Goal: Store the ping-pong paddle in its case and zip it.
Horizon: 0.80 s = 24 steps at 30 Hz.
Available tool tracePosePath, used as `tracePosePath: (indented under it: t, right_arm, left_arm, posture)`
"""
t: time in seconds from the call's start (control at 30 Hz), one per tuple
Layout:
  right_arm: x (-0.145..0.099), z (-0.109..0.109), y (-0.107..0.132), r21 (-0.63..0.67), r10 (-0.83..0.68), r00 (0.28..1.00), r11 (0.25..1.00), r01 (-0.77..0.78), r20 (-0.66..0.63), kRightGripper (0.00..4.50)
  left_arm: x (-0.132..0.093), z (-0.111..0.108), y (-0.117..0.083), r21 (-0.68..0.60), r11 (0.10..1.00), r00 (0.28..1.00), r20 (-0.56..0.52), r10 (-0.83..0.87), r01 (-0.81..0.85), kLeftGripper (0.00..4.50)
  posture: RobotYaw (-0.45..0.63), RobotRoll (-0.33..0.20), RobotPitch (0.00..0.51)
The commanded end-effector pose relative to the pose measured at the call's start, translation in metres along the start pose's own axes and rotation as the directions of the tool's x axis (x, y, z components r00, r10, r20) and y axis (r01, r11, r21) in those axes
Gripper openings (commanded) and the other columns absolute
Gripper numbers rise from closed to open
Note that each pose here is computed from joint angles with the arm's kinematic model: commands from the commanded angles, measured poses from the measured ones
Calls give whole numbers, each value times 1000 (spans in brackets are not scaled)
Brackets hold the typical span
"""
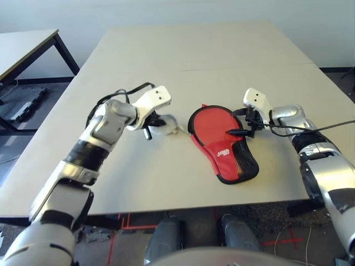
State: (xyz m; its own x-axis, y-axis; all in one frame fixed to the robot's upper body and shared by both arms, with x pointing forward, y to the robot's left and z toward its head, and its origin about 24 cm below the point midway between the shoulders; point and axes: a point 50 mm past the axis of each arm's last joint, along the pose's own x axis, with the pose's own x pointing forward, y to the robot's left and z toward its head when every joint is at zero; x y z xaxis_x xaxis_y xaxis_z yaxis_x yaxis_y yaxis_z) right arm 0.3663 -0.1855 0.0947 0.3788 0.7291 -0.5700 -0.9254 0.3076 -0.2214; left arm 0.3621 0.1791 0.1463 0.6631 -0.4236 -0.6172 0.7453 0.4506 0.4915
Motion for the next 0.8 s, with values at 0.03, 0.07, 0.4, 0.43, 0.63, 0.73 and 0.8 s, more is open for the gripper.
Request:
tracePosePath:
  t: [0.03, 0.07, 0.4, 0.43, 0.63, 0.73, 0.8]
  right_arm:
    - [6, -17, 11, 30, 40, 997, 999, -39, -67, 4500]
    - [6, -17, 11, 30, 41, 997, 999, -39, -67, 4500]
    - [7, -21, 15, 40, 45, 997, 998, -43, -63, 4500]
    - [7, -21, 15, 40, 45, 997, 998, -43, -63, 4500]
    - [8, -21, 17, 44, 48, 997, 998, -46, -57, 4500]
    - [10, -22, 19, 46, 52, 997, 998, -49, -54, 4500]
    - [11, -22, 20, 48, 53, 997, 998, -51, -50, 4500]
  left_arm:
    - [5, 7, 18, 22, 993, 994, 10, 112, -112, 178]
    - [7, 10, 22, 22, 990, 990, 19, 142, -142, 178]
    - [35, 53, 39, 16, 966, 960, 112, 255, -259, 178]
    - [37, 56, 39, 13, 965, 958, 118, 260, -263, 178]
    - [48, 89, 34, 14, 945, 931, 175, 320, -327, 177]
    - [52, 109, 28, 13, 943, 922, 215, 323, -333, 177]
    - [56, 121, 22, 26, 945, 920, 239, 310, -325, 176]
  posture:
    - [37, 0, 40]
    - [37, 0, 40]
    - [19, 0, 40]
    - [19, 0, 40]
    - [3, 0, 39]
    - [-15, 0, 38]
    - [-23, 0, 37]
